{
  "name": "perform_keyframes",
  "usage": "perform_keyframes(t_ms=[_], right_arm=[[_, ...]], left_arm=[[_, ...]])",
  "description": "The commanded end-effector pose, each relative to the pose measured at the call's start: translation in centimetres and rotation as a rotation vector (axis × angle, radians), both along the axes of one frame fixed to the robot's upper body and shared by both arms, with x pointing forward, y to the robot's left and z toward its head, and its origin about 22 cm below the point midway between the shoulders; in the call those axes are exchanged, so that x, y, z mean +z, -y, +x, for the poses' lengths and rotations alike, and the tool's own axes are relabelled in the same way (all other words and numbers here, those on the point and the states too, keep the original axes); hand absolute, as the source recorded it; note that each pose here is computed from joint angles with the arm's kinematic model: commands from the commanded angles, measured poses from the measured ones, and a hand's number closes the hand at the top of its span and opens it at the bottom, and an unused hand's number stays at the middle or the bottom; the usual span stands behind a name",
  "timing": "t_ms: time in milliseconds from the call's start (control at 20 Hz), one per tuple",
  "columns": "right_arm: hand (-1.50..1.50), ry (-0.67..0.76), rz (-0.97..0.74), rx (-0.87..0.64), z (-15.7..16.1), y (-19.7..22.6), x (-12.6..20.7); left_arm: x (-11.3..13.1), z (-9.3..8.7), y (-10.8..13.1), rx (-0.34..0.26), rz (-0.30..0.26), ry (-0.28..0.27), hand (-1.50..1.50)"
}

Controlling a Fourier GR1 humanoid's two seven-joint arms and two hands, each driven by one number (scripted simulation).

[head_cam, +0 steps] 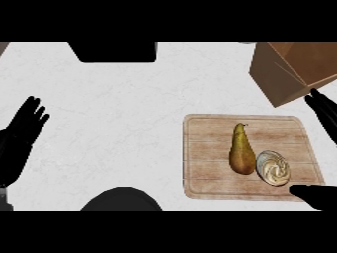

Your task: Pick the pear from the cutting board and place it in the cardboard box

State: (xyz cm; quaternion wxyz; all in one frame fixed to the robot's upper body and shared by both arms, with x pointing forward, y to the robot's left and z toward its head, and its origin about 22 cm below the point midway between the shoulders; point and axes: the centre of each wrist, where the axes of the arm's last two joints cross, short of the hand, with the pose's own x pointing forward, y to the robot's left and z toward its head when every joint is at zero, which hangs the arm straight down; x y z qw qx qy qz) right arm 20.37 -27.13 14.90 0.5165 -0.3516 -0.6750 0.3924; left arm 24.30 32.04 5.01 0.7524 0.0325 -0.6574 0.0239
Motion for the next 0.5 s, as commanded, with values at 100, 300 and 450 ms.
perform_keyframes(t_ms=[100,300,450], right_arm=[[-1.50,-0.226,-0.305,-0.157,-0.2,-2.8,1.8],[-1.50,-0.333,-0.344,-0.194,0.4,-6.7,2.6],[-1.50,-0.429,-0.327,-0.205,2.3,-9.3,2.6]], left_arm=[[0.8,0.8,1.0,-0.051,-0.003,0.018,0.00],[0.2,0.5,2.1,-0.043,-0.015,-0.005,0.00],[-0.4,-0.3,0.7,-0.048,-0.008,0.004,0.00]])
